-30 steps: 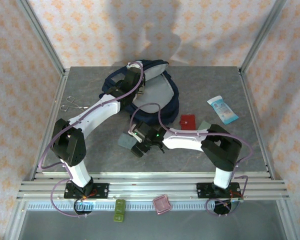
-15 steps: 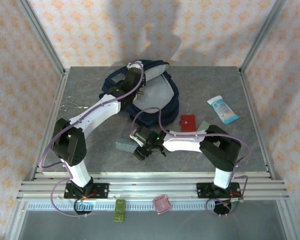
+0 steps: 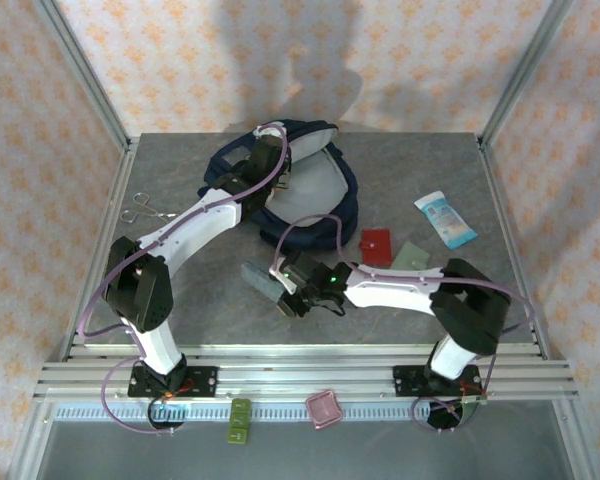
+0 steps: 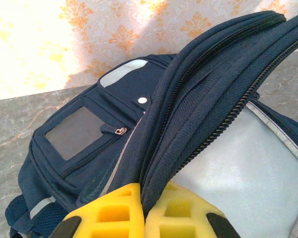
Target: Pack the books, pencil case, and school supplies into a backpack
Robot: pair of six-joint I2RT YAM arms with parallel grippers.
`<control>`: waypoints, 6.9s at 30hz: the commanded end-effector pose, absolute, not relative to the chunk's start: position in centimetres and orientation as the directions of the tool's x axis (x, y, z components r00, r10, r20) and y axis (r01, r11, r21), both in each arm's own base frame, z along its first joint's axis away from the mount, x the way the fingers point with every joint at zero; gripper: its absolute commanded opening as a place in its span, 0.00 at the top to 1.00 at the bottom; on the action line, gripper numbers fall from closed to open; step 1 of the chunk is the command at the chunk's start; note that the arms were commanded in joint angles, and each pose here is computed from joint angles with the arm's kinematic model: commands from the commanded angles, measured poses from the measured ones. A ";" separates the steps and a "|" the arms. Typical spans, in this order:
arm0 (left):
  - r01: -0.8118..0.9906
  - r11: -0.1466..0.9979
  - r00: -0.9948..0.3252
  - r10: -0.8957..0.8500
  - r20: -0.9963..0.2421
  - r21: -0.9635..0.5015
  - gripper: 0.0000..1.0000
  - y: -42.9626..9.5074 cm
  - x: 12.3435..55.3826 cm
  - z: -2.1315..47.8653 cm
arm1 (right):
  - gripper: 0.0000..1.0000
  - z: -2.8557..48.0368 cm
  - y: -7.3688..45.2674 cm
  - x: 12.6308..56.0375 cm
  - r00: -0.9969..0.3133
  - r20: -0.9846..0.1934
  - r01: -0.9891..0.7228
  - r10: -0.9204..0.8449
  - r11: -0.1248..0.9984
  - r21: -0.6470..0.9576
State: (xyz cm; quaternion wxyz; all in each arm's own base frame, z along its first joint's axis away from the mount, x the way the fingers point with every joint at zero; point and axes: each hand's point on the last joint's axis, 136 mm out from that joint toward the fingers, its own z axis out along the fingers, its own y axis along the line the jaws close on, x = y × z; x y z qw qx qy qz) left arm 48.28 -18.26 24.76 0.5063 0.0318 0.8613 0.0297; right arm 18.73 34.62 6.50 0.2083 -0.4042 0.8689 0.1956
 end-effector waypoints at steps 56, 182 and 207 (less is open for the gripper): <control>0.218 0.964 -0.205 -0.106 -0.973 -0.151 1.00 -19.3 41.4 32.1 | 0.42 11.9 27.0 43.6 -0.874 -0.144 0.158 0.463 0.554 0.817; -0.167 0.461 -0.623 -0.735 -0.269 -0.872 1.00 -20.8 44.4 17.0 | 0.53 14.0 30.0 35.2 -0.815 -0.504 -0.084 0.287 0.801 0.592; -0.137 0.425 -0.637 -0.730 -0.249 -0.895 1.00 -22.1 42.8 18.2 | 0.90 11.6 29.7 40.8 -0.744 -0.553 0.099 0.374 0.881 0.463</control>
